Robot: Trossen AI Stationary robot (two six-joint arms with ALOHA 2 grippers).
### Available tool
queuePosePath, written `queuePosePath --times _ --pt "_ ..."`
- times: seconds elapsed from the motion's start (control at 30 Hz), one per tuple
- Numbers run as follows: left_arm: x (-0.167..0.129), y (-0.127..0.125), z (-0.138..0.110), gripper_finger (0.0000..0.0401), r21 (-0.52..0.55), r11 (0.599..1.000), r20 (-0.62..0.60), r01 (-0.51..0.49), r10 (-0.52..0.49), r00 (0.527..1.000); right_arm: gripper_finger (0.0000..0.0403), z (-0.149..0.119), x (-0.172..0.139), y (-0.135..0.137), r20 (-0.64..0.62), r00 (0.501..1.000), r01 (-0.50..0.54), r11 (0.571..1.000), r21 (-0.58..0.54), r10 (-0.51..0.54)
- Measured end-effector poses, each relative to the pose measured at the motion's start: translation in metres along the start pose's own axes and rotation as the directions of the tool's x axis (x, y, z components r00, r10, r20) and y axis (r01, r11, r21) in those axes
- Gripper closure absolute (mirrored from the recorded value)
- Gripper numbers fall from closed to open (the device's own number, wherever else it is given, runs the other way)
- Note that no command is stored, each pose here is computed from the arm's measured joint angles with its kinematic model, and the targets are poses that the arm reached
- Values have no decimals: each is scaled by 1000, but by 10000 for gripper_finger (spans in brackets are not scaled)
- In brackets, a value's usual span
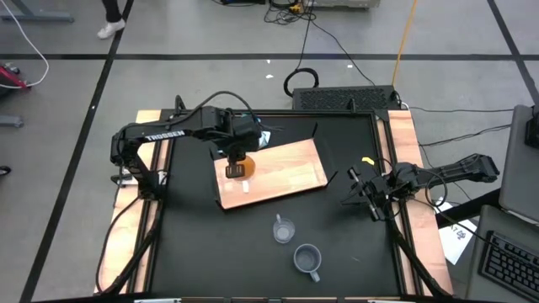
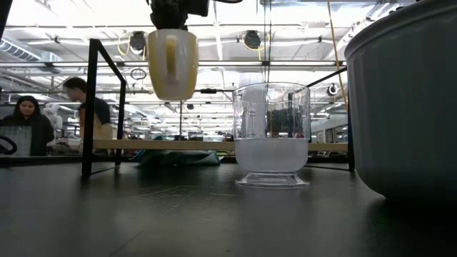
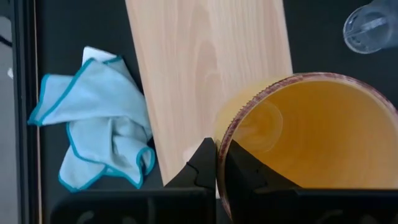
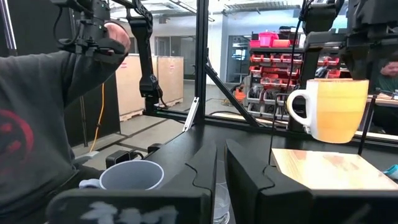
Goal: Stack small to large cups/mugs on shelf
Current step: Put the yellow mug on the shelf
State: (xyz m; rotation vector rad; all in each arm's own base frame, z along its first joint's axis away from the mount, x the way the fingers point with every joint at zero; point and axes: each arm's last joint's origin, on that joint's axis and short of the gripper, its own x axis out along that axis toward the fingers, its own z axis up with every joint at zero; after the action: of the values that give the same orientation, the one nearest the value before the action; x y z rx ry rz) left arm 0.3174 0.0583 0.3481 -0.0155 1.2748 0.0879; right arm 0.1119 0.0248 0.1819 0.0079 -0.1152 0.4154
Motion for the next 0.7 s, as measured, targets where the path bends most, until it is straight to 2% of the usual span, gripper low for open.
queuePosePath --times 0.5,0.7 --pt "-3 4 -3 391 8 1000 8 -1 1 1000 378 0 0 0 0 1000 0 1000 1 0" --pt "5 4 -20 391 7 1000 4 -4 4 1000 378 0 0 0 1 1000 0 1000 26 0"
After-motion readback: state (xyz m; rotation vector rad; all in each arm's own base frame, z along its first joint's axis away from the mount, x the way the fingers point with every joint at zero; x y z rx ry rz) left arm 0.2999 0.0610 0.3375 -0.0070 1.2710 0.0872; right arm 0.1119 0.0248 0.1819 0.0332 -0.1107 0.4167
